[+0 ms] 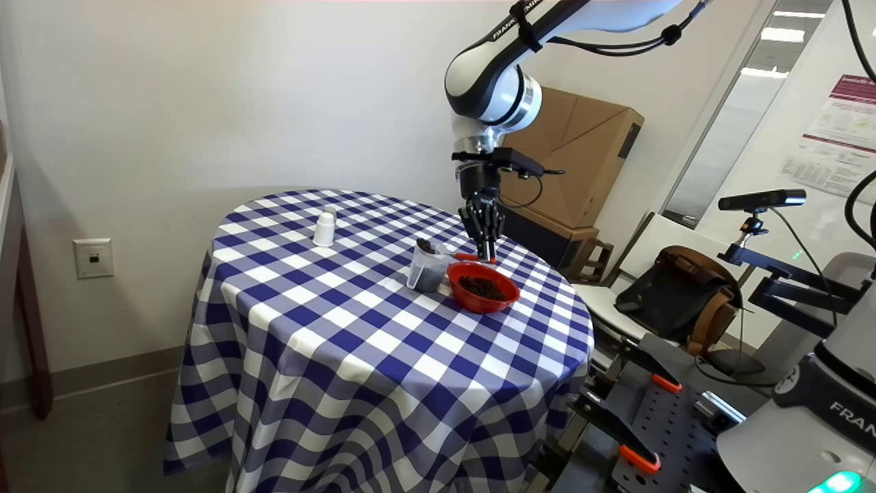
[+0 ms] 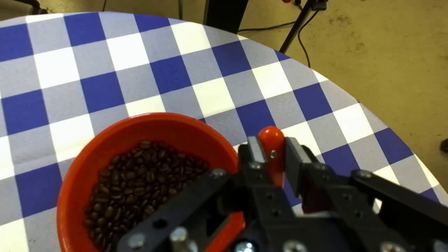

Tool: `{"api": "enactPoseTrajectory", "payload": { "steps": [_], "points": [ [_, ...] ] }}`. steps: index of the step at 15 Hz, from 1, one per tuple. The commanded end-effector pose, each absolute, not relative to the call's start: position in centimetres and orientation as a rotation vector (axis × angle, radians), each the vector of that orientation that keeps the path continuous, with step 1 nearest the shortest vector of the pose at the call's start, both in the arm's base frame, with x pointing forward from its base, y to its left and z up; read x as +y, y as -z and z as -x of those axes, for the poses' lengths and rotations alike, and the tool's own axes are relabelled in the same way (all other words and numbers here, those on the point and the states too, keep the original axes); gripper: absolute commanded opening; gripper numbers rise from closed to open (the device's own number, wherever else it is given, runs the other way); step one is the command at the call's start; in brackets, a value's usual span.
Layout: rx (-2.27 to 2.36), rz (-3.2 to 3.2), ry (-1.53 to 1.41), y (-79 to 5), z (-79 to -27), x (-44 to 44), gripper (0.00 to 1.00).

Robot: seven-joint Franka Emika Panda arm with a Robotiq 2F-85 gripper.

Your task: Use the spoon to transfer one scoop of contents from the orange bowl to the clear jar

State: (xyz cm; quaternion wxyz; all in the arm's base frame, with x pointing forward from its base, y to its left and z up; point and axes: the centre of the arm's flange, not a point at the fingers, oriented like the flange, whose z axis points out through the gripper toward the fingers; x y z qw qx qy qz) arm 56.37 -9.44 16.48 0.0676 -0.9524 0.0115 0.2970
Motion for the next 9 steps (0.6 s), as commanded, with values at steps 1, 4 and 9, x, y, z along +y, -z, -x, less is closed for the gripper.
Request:
{"api": "enactPoseTrajectory", "payload": {
  "steps": [1,4,9],
  "points": [
    [0.001,2.981,-0.875,-16.55,-57.05,-9.56,0.07],
    [-0.098,3.090,-0.874,-16.55,-56.76,-9.66,0.07],
    [-0.260,3.212,-0.859,-16.56,-56.34,-8.73,0.07]
  ]
}}
